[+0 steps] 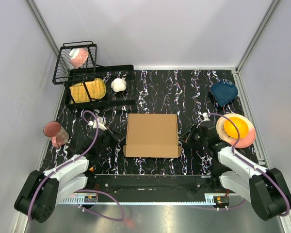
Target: Fold the paper box
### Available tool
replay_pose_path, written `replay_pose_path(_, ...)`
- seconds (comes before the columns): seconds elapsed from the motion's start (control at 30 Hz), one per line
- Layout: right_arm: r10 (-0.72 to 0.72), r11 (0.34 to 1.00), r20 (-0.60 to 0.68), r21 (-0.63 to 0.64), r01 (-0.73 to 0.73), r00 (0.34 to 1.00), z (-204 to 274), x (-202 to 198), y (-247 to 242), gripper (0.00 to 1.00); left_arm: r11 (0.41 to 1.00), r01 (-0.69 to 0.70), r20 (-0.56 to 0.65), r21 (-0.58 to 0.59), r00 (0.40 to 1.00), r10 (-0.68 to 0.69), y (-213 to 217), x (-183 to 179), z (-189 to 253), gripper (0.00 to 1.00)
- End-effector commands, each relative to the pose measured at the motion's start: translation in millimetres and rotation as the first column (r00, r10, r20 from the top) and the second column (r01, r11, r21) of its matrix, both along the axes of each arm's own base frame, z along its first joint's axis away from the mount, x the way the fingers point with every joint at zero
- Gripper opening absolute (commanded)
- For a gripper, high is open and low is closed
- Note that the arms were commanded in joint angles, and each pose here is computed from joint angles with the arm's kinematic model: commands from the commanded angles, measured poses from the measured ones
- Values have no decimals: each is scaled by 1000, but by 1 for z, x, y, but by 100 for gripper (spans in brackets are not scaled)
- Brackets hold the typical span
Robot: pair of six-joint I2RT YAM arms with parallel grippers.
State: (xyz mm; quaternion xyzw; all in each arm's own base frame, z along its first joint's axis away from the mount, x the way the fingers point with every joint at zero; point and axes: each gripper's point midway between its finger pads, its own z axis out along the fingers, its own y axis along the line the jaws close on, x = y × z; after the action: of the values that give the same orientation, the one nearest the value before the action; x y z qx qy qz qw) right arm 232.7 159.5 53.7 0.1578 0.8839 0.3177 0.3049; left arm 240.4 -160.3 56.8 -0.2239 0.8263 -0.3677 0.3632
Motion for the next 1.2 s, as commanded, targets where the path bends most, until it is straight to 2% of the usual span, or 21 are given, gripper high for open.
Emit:
replay_pose_path(0.0, 35, 997, 74, 68, -40, 997, 19, 12, 14, 0, 996, 54, 106, -72, 993, -46, -14, 8, 28, 0)
replay_pose_path(0.17, 64, 995, 44, 78, -67, 997, 11, 9, 19, 0, 995, 75, 100, -68, 993, -68, -17, 7, 27, 0)
replay_pose_path(0.4, 35, 998, 35, 42, -36, 999, 4, 3, 9, 0, 1000, -9, 70, -15, 997, 10, 0, 8, 15, 0)
replay_pose_path(0.6, 48, 998, 33, 46, -50, 998, 4, -1, 10, 0, 1000, 16, 38, 10, 999, -16, -1, 2, 3, 0)
replay_pose_path(0.9, 72, 995, 24, 63, -74, 997, 3, -1, 15, 0, 999, 46, 59, -25, 997, -45, -7, 0, 9, 0)
replay_pose_path(1.17, 121, 986, 64, 106, -127, 991, 25, -5, 24, 0, 980, 168, 126, -109, 980, -154, -32, -9, 37, 0)
